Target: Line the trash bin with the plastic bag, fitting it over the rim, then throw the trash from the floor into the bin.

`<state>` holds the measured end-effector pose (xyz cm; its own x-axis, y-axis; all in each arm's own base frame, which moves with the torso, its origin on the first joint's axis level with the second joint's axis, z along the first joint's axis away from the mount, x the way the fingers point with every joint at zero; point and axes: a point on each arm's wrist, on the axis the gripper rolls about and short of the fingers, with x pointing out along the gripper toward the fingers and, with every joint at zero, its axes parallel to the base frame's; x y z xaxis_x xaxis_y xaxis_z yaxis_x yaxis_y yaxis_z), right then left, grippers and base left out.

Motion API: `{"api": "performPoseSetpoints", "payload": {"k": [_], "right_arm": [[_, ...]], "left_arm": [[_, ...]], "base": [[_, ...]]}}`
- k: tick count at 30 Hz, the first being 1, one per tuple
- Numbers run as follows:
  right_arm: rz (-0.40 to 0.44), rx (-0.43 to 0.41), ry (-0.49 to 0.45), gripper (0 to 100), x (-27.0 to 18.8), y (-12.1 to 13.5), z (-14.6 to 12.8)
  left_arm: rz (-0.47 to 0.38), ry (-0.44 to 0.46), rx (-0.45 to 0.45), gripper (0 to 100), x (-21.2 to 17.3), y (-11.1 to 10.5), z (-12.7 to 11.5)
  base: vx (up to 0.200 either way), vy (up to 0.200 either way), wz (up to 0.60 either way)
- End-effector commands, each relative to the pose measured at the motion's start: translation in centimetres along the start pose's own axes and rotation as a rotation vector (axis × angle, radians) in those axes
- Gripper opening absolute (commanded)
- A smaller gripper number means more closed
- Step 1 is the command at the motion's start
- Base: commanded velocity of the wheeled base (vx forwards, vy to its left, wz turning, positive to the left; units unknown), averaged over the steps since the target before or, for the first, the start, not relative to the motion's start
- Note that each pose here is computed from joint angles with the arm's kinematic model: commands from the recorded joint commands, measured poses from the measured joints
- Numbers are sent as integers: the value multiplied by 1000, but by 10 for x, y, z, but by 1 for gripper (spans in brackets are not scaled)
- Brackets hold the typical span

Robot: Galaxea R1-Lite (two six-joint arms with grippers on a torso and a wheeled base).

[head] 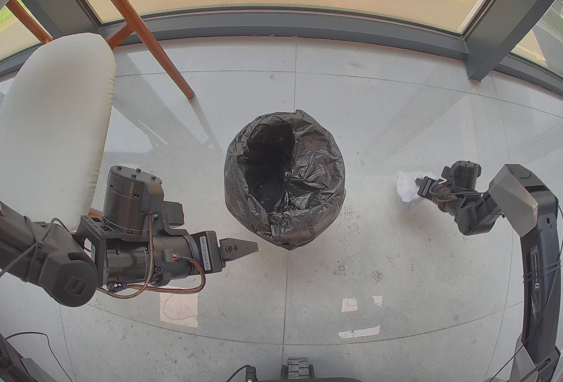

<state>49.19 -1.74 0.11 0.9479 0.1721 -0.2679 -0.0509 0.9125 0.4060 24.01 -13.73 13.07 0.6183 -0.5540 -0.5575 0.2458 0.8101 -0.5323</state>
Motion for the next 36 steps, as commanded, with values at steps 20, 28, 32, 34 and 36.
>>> {"api": "performPoseSetpoints", "payload": {"k": [20, 28, 32, 34, 36], "right_arm": [[779, -116, 87, 0, -211, 289, 23], [819, -138, 5, 0, -185, 314, 34], [816, -135, -23, 0, -177, 315, 41], [815, -133, -33, 100, -178, 314, 43], [811, -129, -38, 100, -181, 313, 45]], "left_arm": [[-24, -126, 53, 100, -94, 18, -38], [-38, -140, 78, 100, -96, 17, -33], [-44, -150, 81, 100, -97, 16, -31], [-50, -162, 84, 100, -99, 15, -30], [-62, -180, 88, 100, -103, 14, -31]], "base": [[0, 0, 0], [0, 0, 0], [0, 0, 0], [0, 0, 0], [0, 0, 0]]}}
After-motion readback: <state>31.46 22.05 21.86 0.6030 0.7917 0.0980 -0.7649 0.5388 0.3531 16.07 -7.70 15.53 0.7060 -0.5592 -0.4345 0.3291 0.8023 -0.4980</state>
